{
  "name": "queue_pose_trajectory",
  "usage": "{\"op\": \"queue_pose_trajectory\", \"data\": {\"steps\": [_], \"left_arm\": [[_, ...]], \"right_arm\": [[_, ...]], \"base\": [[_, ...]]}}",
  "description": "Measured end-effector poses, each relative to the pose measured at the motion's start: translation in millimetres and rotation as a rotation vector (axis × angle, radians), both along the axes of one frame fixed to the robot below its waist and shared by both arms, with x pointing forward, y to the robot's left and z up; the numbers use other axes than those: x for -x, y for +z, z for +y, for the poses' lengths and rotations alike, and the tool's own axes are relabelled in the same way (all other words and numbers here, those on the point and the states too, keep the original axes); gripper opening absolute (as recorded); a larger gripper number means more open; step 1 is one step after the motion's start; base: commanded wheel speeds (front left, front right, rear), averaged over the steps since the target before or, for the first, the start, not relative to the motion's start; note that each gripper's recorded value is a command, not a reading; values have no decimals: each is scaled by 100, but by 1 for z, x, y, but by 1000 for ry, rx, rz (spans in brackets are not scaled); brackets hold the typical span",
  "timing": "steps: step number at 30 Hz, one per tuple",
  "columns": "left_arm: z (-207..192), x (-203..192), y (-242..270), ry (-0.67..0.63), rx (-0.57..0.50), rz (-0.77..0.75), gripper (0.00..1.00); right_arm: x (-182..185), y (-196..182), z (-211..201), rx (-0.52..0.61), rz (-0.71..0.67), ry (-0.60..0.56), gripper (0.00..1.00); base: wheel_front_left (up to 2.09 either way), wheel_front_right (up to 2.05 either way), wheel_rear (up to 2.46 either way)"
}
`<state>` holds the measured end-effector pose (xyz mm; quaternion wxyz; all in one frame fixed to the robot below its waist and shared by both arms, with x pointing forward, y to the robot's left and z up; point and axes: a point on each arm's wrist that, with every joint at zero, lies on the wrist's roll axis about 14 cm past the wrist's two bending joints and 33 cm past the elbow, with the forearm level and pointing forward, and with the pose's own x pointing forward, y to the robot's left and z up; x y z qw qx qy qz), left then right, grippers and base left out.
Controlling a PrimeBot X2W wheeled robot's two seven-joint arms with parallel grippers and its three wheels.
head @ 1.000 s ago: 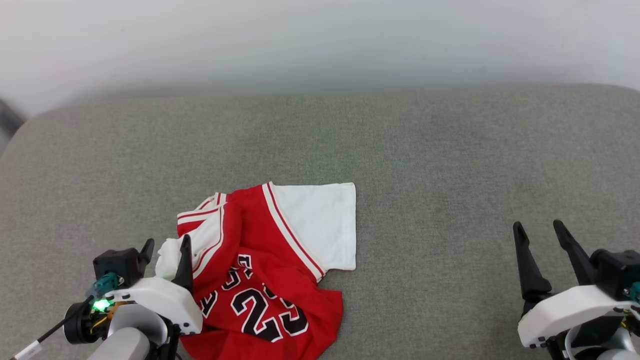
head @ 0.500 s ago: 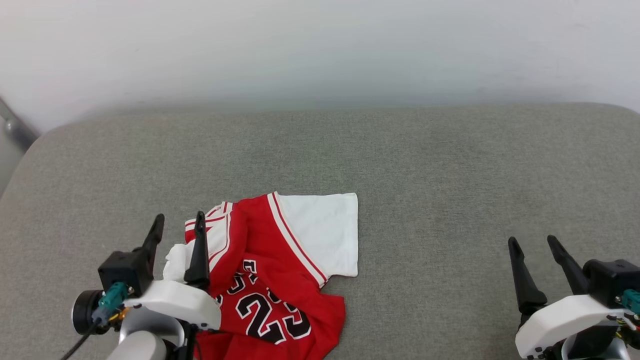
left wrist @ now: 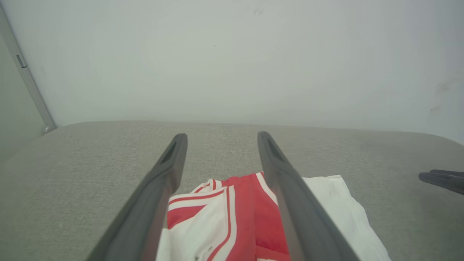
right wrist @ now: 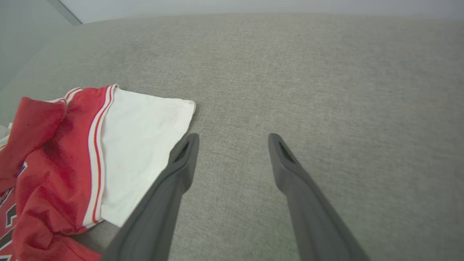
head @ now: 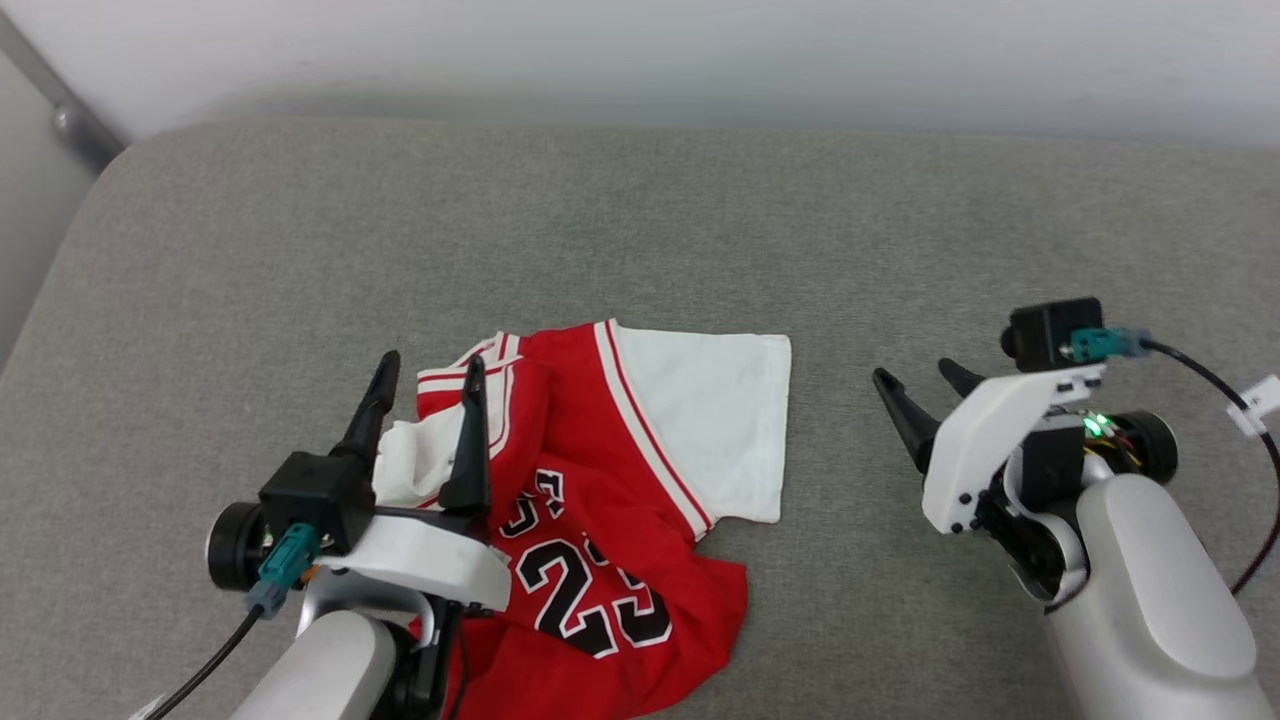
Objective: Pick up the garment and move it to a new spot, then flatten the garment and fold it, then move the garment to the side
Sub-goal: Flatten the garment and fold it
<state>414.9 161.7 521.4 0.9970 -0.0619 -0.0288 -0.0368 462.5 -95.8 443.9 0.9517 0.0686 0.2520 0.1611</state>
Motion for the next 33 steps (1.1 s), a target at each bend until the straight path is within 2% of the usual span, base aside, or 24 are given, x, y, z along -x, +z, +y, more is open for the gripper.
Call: {"op": "queue_pose_trajectory", "data": {"steps": [7, 17, 18, 19, 20, 21, 25, 29, 33], "left_arm": [[1, -9, -3, 6, 9, -2, 100], [7, -20, -18, 24, 9, 23, 100], [8, -20, -20, 28, 6, 28, 100], [10, -20, -21, 32, 6, 31, 100], [11, -20, -22, 36, 2, 32, 100], [12, -20, -22, 39, 2, 32, 100], [15, -20, -23, 47, 0, 32, 100], [21, -14, -24, 68, 0, 34, 100], [26, -8, -24, 83, -2, 38, 100]], "right_arm": [[-15, -37, 61, 55, 230, 222, 100], [-30, -79, 91, 149, 466, 348, 100], [-30, -81, 93, 153, 488, 356, 95], [-30, -83, 94, 160, 499, 364, 46], [-30, -84, 95, 167, 506, 371, 16], [-30, -84, 96, 162, 514, 373, 0], [-30, -81, 99, 152, 501, 379, 0], [-43, -56, 90, 162, 361, 367, 0], [-62, -23, 58, 166, 224, 301, 0]], "base": [[0, 0, 0], [0, 0, 0], [0, 0, 0], [0, 0, 0], [0, 0, 0], [0, 0, 0], [0, 0, 0], [0, 0, 0], [0, 0, 0]]}}
